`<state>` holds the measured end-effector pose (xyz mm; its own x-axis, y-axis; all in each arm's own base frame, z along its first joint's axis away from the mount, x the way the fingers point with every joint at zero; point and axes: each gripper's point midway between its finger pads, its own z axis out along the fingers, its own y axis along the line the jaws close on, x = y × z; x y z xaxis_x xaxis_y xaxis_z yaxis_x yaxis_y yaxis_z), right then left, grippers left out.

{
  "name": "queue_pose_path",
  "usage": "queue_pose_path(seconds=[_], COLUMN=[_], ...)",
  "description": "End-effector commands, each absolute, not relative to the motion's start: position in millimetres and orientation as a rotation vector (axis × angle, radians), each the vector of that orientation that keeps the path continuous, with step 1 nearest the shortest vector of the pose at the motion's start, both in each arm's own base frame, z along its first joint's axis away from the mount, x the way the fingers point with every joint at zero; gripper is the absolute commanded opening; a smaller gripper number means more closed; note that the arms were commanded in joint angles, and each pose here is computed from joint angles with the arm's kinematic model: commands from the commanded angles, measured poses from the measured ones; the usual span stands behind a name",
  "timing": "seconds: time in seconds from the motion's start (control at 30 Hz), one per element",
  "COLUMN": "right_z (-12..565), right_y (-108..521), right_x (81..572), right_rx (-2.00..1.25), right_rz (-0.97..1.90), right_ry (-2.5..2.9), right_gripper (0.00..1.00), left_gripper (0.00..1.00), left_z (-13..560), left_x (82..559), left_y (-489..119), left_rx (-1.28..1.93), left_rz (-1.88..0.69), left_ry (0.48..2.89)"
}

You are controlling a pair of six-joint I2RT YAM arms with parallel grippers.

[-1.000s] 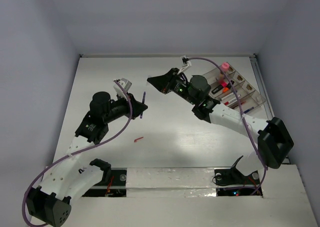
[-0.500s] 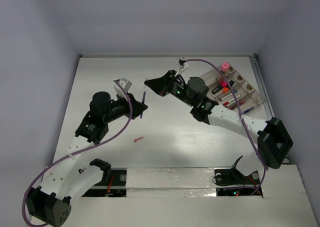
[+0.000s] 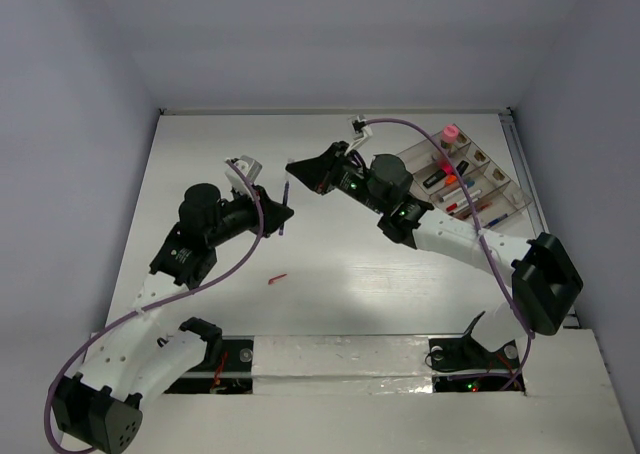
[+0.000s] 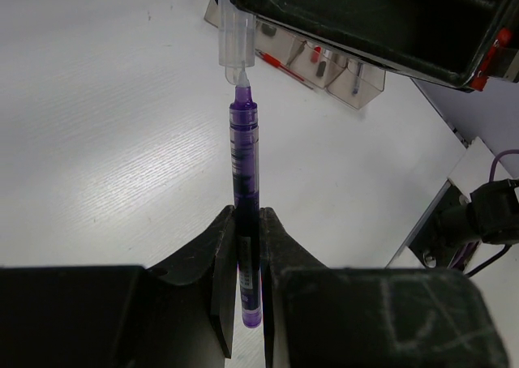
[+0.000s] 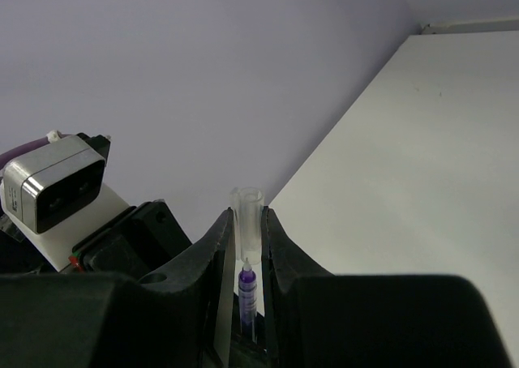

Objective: Sort the stationery into containers
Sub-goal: Close the pen cap on the pen.

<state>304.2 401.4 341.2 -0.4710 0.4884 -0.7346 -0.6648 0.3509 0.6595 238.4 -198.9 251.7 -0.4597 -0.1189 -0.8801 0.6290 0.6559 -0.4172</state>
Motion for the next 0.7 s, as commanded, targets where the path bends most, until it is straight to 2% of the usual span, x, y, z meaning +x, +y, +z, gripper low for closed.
queue_pose_path(seconds=[0.0,0.67], right_z=[367.5,339.1], right_y=[400.7,416.5], right_x=[302.5,277.1], right_rx=[-0.170,-0.257], right_rz=[1.361,1.380], right_ry=[1.476,1.565], right_gripper=[0.00,0.00], left_gripper=[0.00,0.00], left_z=[264.0,268.0], left_x=[239.0,241.5], left_y=[-198.0,-192.9], left_rx=[0.405,0.384], left_rz=[-0.912,-0.878], left_ry=[1.802,1.788])
